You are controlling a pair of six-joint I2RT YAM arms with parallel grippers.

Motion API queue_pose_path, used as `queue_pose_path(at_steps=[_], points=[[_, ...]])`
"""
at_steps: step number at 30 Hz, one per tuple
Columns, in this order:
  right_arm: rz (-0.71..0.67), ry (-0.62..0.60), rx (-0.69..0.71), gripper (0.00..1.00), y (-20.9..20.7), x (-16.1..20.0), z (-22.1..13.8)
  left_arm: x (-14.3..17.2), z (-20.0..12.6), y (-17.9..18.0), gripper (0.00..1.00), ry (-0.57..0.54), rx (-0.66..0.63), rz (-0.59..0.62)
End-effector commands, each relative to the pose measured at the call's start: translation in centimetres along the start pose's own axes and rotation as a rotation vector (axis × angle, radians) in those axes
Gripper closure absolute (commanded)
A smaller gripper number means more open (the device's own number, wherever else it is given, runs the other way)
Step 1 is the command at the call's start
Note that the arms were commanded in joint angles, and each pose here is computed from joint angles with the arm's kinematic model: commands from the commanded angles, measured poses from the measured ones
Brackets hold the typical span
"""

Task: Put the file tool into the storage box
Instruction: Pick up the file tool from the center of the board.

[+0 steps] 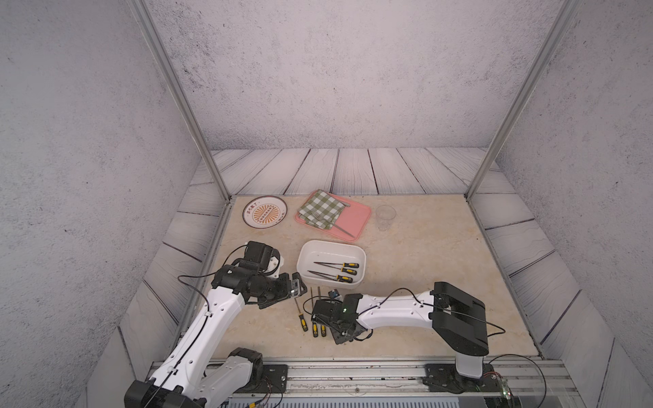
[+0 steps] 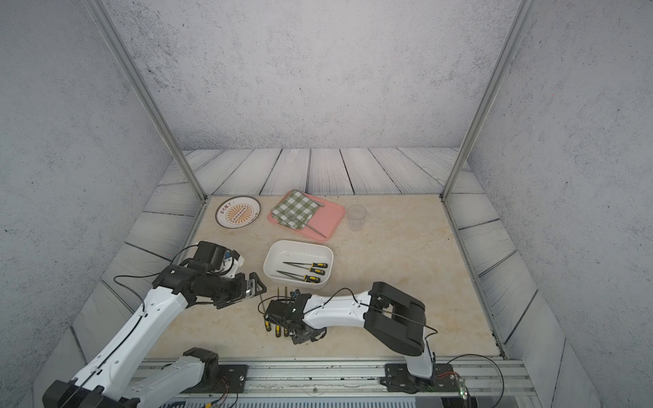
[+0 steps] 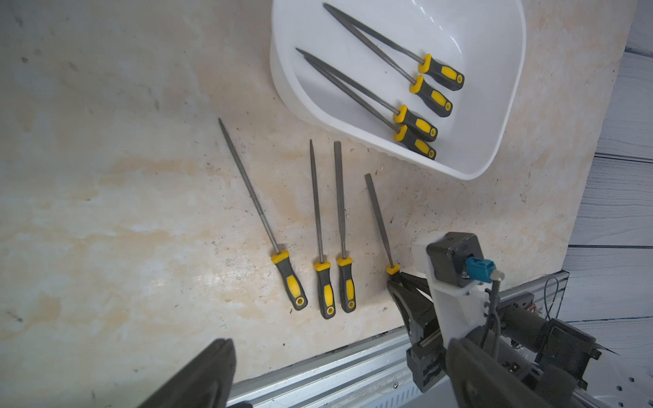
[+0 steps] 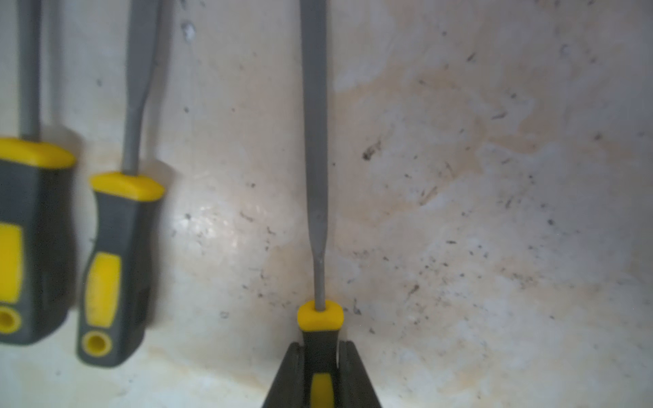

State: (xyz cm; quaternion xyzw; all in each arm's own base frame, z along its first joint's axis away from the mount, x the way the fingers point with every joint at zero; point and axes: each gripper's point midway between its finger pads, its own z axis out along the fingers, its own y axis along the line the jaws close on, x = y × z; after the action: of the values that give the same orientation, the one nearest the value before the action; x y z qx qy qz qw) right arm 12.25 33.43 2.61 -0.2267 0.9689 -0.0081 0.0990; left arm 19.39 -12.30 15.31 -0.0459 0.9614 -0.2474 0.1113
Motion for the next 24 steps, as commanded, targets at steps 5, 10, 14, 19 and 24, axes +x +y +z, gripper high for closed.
queue_pose_path(at_steps=[5,10,14,19,24], points=[[-0.128,-0.102,-0.005,0.84,-2.4,-0.9,-6.7,0.1,0.0,-0.2,0.01,0.005,0.002,0.013],[-0.194,-0.232,-0.01,0.84,-3.4,-3.1,-11.4,0.0,-0.1,-0.5,0.01,0.017,0.007,0.024],[-0.243,-0.322,-0.05,0.83,-3.8,-5.7,-14.3,-0.5,-0.6,-0.4,0.01,0.002,-0.013,0.021],[-0.285,-0.344,-0.107,0.83,-4.6,-8.7,-15.6,-1.3,-1.0,-0.7,0.01,-0.029,-0.018,-0.019],[-0.333,-0.341,-0.153,0.83,-5.4,-11.0,-15.8,-2.2,-1.2,-0.7,0.01,-0.053,-0.034,-0.072]])
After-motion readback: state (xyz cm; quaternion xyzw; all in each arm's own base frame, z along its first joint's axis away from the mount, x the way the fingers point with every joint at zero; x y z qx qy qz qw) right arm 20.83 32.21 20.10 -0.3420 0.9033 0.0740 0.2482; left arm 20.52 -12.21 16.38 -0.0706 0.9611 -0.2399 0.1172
